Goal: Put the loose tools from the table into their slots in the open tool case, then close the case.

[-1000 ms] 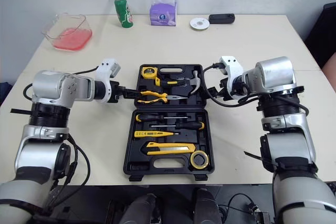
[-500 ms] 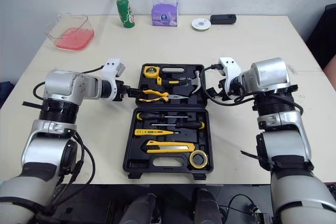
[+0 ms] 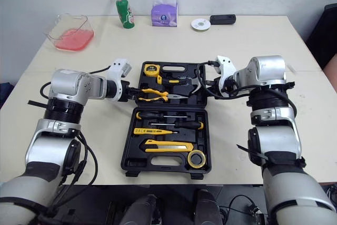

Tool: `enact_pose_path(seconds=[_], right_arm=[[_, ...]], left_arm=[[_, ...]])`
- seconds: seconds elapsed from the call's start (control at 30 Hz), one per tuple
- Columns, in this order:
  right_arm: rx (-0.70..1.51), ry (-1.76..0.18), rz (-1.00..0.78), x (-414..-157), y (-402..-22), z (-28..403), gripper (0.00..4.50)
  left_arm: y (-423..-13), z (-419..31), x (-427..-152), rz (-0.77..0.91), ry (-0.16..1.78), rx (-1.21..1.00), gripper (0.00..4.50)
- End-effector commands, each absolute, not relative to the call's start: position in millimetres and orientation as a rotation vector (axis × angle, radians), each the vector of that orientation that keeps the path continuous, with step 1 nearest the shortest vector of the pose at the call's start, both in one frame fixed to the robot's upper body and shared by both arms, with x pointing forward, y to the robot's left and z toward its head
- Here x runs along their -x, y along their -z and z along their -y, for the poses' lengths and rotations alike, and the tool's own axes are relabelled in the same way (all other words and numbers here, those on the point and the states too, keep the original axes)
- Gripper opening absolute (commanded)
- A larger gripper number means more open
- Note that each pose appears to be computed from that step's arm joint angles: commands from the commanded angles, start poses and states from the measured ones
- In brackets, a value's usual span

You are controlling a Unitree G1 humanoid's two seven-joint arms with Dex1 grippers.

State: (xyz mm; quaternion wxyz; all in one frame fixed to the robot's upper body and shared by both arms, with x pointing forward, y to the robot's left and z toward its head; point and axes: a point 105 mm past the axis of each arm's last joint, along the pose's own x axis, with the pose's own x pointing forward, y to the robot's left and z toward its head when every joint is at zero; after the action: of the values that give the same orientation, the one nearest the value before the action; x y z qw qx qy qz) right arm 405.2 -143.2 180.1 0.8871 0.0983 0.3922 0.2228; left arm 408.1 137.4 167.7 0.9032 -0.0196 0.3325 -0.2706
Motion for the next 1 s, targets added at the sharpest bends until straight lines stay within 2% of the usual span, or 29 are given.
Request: enact_pose_path(seconds=[0.03, 0.2, 0.3, 0.4, 0.5, 0.6, 0.7, 0.8, 0.93, 1.0], right_arm=[[-0.247, -0.484, -0.692, -408.9, -207.5, 141.2, 0.0], [-0.18, -0.513, -0.449, -414.6, -234.0, 142.0, 0.0], [-0.141, -0.537, -0.257, -414.0, -253.7, 142.9, 0.0], [0.077, -0.479, -0.04, -411.2, -260.3, 153.5, 0.0], [0.26, -0.454, 0.087, -403.4, -246.8, 159.9, 0.0], [0.518, -0.393, 0.282, -393.1, -234.1, 171.5, 0.0], [0.688, -0.378, 0.37, -382.2, -211.1, 180.8, 0.0], [0.866, -0.418, 0.423, -372.3, -190.0, 183.9, 0.0], [1.095, -0.454, 0.53, -358.6, -172.8, 183.8, 0.0], [1.153, -0.477, 0.517, -356.9, -161.7, 187.4, 0.0]], left_arm=[[-209.2, -132.1, -415.5, -0.52, 0.592, 0.072, 0.25], [-230.7, -131.2, -419.0, -0.364, 0.606, 0.113, 0.2], [-248.5, -139.2, -423.7, -0.164, 0.577, 0.13, 0.14], [-255.4, -154.5, -424.6, 0.022, 0.52, 0.102, 0.07], [-255.9, -170.1, -426.4, 0.166, 0.422, 0.062, 0.02], [-245.3, -175.2, -417.3, 0.288, 0.397, -0.101, 0.0], [-233.2, -179.9, -404.9, 0.397, 0.383, -0.288, 0.0], [-215.0, -178.3, -393.4, 0.421, 0.442, -0.399, 0.0], [-194.4, -189.9, -382.0, 0.43, 0.424, -0.454, 0.0], [-184.9, -196.2, -377.5, 0.405, 0.419, -0.49, 0.0]])
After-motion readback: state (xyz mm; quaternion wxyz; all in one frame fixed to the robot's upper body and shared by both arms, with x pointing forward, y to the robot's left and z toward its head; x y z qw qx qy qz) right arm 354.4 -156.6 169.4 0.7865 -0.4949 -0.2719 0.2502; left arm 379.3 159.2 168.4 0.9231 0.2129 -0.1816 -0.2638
